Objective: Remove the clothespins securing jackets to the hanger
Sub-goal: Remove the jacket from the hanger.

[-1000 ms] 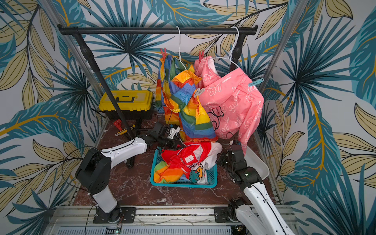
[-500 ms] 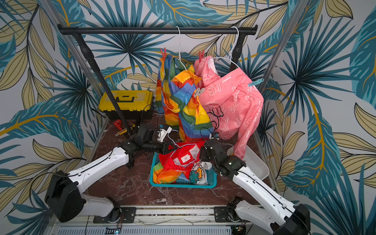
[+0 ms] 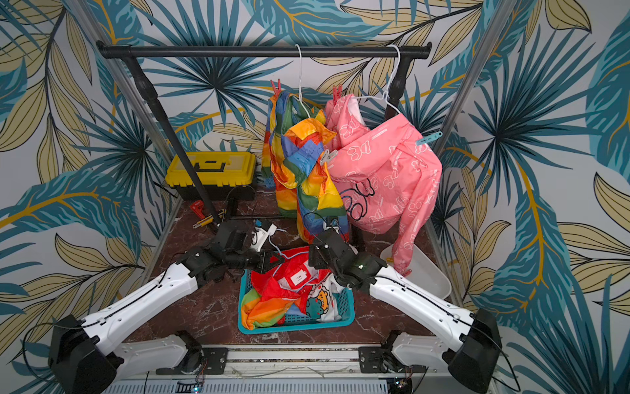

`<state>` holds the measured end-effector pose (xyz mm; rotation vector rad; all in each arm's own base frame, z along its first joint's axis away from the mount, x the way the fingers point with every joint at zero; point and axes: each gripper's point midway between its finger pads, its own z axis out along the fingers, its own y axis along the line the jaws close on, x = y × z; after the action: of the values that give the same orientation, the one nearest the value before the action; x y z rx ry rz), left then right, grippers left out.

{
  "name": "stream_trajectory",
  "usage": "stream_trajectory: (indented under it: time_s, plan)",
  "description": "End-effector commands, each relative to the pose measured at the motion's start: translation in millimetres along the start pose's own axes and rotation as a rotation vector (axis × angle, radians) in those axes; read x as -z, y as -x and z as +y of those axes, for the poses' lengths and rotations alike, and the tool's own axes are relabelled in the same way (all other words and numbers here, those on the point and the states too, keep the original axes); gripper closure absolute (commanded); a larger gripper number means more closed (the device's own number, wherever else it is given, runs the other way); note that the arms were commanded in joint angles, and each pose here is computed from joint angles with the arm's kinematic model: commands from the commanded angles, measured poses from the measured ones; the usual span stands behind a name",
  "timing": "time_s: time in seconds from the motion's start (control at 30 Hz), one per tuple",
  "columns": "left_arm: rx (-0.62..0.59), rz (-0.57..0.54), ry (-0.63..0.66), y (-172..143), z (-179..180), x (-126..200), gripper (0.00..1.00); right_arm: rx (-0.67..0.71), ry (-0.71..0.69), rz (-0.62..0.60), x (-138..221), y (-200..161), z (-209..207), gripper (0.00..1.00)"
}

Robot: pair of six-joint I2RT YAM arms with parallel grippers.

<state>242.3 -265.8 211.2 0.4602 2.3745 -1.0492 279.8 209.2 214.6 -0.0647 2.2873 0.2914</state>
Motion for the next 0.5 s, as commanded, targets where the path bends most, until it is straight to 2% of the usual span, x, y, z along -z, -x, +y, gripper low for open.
stream_trajectory:
  time_s: [0.0,0.13,0.27,0.47]
  plan:
    - [-0.030,-0.013,0.027,7.7,-0.9,3.5,1.00,0.014,-0.060,0.042,6.5,-16.8,-13.0,0.19]
    - [-0.035,-0.020,0.019,12.7,-3.5,4.3,1.00,0.029,-0.104,0.061,8.6,-29.1,-26.1,0.22]
    - [-0.038,-0.019,0.004,14.0,-7.4,5.4,1.00,0.049,-0.139,0.084,-4.6,-37.5,-26.9,0.24]
    - [-0.040,-0.020,-0.007,12.8,-9.9,7.6,1.00,0.061,-0.137,0.065,-21.7,-30.3,-14.7,0.25]
